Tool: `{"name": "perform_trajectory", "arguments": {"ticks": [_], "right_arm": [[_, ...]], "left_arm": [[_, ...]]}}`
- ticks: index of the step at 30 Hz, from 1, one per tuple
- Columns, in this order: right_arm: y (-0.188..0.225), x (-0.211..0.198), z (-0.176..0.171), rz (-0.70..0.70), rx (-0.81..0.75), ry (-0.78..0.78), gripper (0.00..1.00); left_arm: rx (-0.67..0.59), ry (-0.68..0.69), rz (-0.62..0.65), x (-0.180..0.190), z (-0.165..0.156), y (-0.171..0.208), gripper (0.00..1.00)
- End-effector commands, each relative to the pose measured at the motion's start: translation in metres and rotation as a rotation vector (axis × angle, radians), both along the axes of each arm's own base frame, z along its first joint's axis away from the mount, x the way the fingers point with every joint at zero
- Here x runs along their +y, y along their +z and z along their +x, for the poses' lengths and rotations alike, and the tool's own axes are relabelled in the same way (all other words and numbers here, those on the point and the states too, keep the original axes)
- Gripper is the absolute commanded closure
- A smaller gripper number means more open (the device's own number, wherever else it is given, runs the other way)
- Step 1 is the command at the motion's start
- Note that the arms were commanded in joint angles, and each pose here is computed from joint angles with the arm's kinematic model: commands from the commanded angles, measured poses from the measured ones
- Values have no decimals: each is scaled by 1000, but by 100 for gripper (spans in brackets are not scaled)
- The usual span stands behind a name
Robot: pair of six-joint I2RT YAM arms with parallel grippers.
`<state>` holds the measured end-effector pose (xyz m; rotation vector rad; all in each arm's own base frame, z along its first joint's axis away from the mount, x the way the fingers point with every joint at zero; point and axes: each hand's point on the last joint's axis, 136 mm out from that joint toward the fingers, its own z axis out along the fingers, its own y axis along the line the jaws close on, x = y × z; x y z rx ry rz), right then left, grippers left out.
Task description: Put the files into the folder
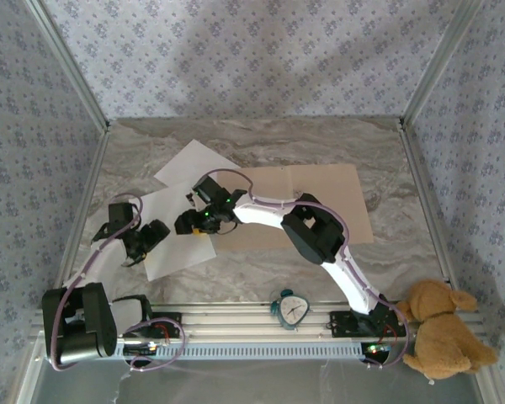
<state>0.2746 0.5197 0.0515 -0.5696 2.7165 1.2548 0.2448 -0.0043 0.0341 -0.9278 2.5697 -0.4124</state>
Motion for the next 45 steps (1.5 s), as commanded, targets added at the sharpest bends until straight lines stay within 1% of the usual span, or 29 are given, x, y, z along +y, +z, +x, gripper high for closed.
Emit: {"name": "perform_trajectory", "arguments": {"ticks": [1,10,16,21,24,28,35,45], "right_arm": [[-18,-11,-5,-57,52,-12,32],[-23,-21,-1,-109,38,-32,32],[-23,-22,0,-101,40,-32,32],[-23,-24,1,-100,45,-36,32],[-23,-24,2,-99,46,-37,32],[-24,-24,2,-90,55,-40,32],[-26,-22,0,-68,84,-48,33],[-25,-23,1,-64,87,-53,33]], "left_arm": [[31,10,33,7,-3,2,17],[27,35,124,24,1,15,11],[34,18,91,18,8,7,12],[67,-10,65,14,11,-7,12],[91,-30,45,10,12,-12,14],[71,-50,23,5,15,-11,15],[27,-81,-18,-4,18,-6,24],[-14,-100,-45,-10,19,1,30]]}}
